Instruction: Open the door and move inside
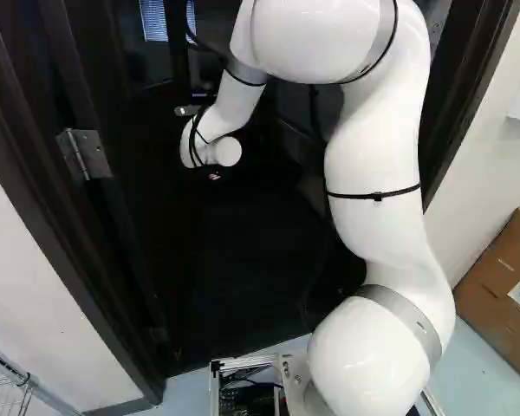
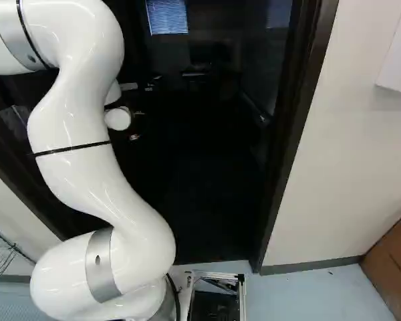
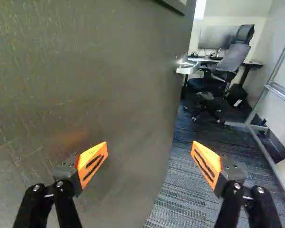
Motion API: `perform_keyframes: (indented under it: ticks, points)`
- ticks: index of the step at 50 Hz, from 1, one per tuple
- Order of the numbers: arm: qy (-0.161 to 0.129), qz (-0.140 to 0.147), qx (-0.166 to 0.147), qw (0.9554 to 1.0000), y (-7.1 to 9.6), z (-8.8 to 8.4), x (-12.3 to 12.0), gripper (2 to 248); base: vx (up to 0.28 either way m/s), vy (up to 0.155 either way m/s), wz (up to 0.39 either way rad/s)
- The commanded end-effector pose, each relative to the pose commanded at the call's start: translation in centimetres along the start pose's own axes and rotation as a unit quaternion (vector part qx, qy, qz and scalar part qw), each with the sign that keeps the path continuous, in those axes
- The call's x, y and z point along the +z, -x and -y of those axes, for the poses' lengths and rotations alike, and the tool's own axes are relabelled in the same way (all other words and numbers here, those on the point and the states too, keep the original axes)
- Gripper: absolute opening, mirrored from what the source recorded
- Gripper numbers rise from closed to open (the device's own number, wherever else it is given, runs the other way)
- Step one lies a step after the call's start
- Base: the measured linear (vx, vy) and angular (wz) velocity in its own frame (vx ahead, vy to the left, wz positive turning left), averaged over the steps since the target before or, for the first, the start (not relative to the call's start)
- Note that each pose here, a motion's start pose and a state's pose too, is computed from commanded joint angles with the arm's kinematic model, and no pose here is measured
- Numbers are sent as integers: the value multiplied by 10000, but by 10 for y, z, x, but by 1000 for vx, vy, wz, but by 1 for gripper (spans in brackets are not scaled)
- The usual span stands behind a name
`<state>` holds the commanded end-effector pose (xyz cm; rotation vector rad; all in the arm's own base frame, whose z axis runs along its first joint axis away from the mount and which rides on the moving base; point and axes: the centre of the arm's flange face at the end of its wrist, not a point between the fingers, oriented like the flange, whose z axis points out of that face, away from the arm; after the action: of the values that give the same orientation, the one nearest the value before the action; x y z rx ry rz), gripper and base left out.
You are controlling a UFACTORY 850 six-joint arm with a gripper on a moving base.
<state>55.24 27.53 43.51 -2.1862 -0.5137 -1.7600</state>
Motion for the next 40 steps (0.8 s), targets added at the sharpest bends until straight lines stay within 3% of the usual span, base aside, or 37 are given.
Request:
perform_keyframes:
  ticks: [24, 40]
  points:
    - [-354, -15, -338, 9988, 0, 12, 5, 247, 0, 0, -1]
    - [-652, -100, -582, 9961, -2, 29, 29, 247, -7, -12, -34]
